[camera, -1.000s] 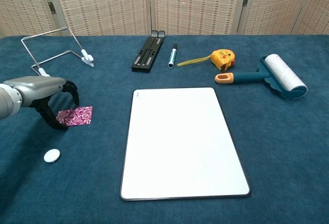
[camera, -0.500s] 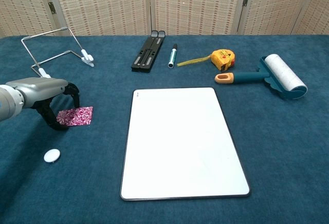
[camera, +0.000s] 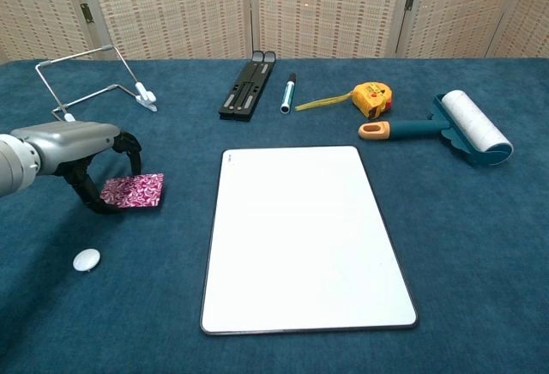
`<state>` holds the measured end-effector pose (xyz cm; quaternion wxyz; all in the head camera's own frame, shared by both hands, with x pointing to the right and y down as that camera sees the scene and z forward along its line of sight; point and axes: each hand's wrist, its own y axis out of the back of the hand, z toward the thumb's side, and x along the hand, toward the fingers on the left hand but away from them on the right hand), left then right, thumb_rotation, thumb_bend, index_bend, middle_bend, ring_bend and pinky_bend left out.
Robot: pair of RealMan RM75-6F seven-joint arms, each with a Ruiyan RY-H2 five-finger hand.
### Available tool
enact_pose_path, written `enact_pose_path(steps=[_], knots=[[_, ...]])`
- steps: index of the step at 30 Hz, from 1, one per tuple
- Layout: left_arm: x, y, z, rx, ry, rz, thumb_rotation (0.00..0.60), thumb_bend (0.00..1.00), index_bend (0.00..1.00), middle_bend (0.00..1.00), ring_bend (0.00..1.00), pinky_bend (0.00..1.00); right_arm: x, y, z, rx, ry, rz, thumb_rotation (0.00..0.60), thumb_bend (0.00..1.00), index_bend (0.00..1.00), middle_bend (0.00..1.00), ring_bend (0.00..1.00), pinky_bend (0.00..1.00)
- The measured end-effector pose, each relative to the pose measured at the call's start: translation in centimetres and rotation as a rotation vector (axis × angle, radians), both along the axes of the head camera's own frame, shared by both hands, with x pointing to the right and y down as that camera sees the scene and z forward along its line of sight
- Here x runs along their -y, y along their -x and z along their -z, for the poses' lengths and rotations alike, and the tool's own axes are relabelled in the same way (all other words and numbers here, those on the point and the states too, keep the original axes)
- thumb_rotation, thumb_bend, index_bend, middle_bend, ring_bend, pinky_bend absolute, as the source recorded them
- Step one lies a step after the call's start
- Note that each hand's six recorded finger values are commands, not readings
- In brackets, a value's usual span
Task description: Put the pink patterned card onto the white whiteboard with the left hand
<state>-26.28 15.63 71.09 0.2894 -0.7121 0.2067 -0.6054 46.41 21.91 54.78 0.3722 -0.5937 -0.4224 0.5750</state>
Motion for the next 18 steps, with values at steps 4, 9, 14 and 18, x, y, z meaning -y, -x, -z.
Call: enact_pose_path(steps=[4,9,14,18], knots=[[0.2,-1.9,1.4,-0.068,0.002,-0.029,0.600,0.28,0.44,0.16,0.18,0.00,-0.1,-0.1,-0.1,0.000,0.006,-0.005,0.600,0.37,0.02,0.12,0.14,0.04],[0.6,-4.7,2.9,-0.119,-0.043,-0.119,0.600,0.28,0.44,0.16,0.18,0.00,-0.1,0.0,0.1,-0.003,0.001,-0.002,0.600,0.37,0.02,0.12,0.14,0.04],[0.5,-8.6,3.5,-0.167,-0.061,-0.207,0.600,0.28,0.44,0.16,0.18,0.00,-0.3,-0.2,0.3,-0.009,0.002,-0.009,0.600,0.37,0.02,0.12,0.14,0.04],[0.3,-11.1,3.7,-0.195,-0.070,-0.251,0.600,0.28,0.44,0.16,0.18,0.00,-0.4,-0.2,0.3,-0.012,0.003,-0.011,0.600,0.37,0.02,0.12,0.14,0.04]])
